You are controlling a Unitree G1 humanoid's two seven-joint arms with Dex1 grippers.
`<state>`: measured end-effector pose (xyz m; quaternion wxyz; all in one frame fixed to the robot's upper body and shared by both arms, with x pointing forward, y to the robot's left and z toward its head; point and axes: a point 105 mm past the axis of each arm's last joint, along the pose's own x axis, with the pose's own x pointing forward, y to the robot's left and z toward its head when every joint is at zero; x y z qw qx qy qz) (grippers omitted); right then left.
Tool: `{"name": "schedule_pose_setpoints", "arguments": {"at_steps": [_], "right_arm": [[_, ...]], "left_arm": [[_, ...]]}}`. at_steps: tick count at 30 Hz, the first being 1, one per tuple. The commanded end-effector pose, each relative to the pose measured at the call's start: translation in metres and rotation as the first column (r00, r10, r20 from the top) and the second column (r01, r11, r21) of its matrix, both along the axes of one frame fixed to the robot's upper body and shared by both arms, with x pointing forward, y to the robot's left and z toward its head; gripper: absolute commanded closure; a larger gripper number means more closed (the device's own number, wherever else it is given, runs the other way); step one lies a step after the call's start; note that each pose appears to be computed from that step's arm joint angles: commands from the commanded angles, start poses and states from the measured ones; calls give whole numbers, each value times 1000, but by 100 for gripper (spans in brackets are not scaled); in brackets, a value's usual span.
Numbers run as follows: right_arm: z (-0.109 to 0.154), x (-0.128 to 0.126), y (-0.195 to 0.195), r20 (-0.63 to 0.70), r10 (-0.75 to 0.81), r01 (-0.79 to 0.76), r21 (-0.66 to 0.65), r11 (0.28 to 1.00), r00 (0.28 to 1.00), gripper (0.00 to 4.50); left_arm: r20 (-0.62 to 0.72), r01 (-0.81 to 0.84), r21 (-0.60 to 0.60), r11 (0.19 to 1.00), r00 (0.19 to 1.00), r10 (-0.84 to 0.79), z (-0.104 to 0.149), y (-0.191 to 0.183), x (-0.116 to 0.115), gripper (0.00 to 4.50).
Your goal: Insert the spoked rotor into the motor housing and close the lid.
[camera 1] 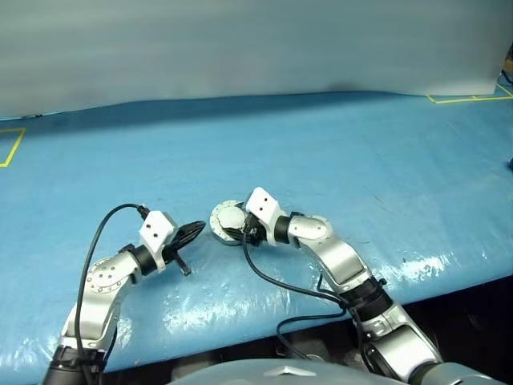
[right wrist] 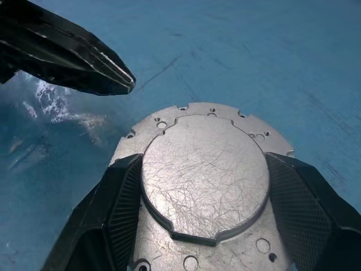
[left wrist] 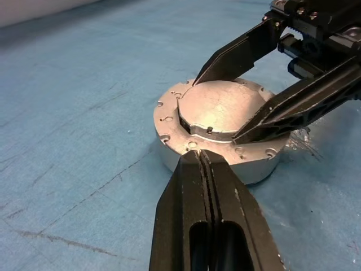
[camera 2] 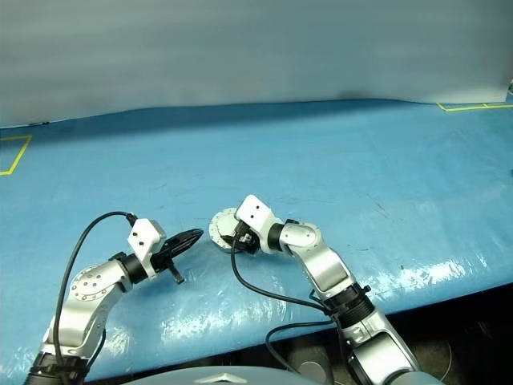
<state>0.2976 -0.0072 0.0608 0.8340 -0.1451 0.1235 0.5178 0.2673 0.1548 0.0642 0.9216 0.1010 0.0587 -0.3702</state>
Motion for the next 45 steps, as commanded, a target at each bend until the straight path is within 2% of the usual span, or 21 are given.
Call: {"name": "schedule_pose_setpoints", "arguments": {"at_steps": [1,6,11,17,22,23,25,26,27,30,33,35,37,40,43,45], "right_arm": [[-34,-19,-8,-152,17,-28,-75,997,988,148],[-36,-18,-10,-150,-8,-7,-93,996,989,148],[-33,-14,-11,-142,-39,28,-78,997,989,148],[-35,-16,-13,-149,-51,39,-80,996,988,148],[-28,-17,-9,-92,-24,19,-55,998,995,148],[-24,-16,-8,-81,-28,25,-31,999,996,77],[-16,-12,-6,-64,-50,51,1,999,997,15],[-12,-12,-5,-59,-45,46,18,999,997,4],[-3,-14,-3,-63,-22,27,71,997,998,4],[31,-11,-4,38,-19,11,194,981,999,4],[62,10,-20,164,-165,113,284,952,973,4],[79,14,-36,181,-222,149,349,925,958,4],[73,12,-49,57,-224,185,387,903,973,4],[42,2,-62,-211,-195,265,386,884,958,4],[15,-5,-75,-515,-172,422,418,805,839,4],[3,-13,-78,-626,-135,475,414,777,768,4]], "left_arm": [[35,14,-10,1000,999,-13,4,-11,8,450],[21,58,-22,998,998,-58,-1,-25,13,450],[-58,103,80,991,993,-98,-25,-28,13,450],[-85,145,86,986,987,-137,-30,-32,8,450],[-90,155,103,983,985,-146,-34,-33,7,450],[-87,154,102,983,986,-146,-34,-33,7,450],[-83,159,106,982,985,-150,-34,-34,7,450],[-82,162,106,981,985,-154,-34,-34,7,450],[-82,164,105,981,984,-156,-34,-35,7,450],[-81,164,108,981,984,-156,-34,-35,7,450],[-82,171,112,979,983,-162,-35,-35,7,450],[-81,172,113,979,983,-164,-35,-35,6,450],[-80,173,113,978,983,-165,-35,-36,6,450],[-80,174,115,978,983,-166,-35,-36,6,450],[-79,175,113,978,983,-167,-35,-37,6,450],[-80,177,115,977,982,-169,-36,-37,5,450]]}}
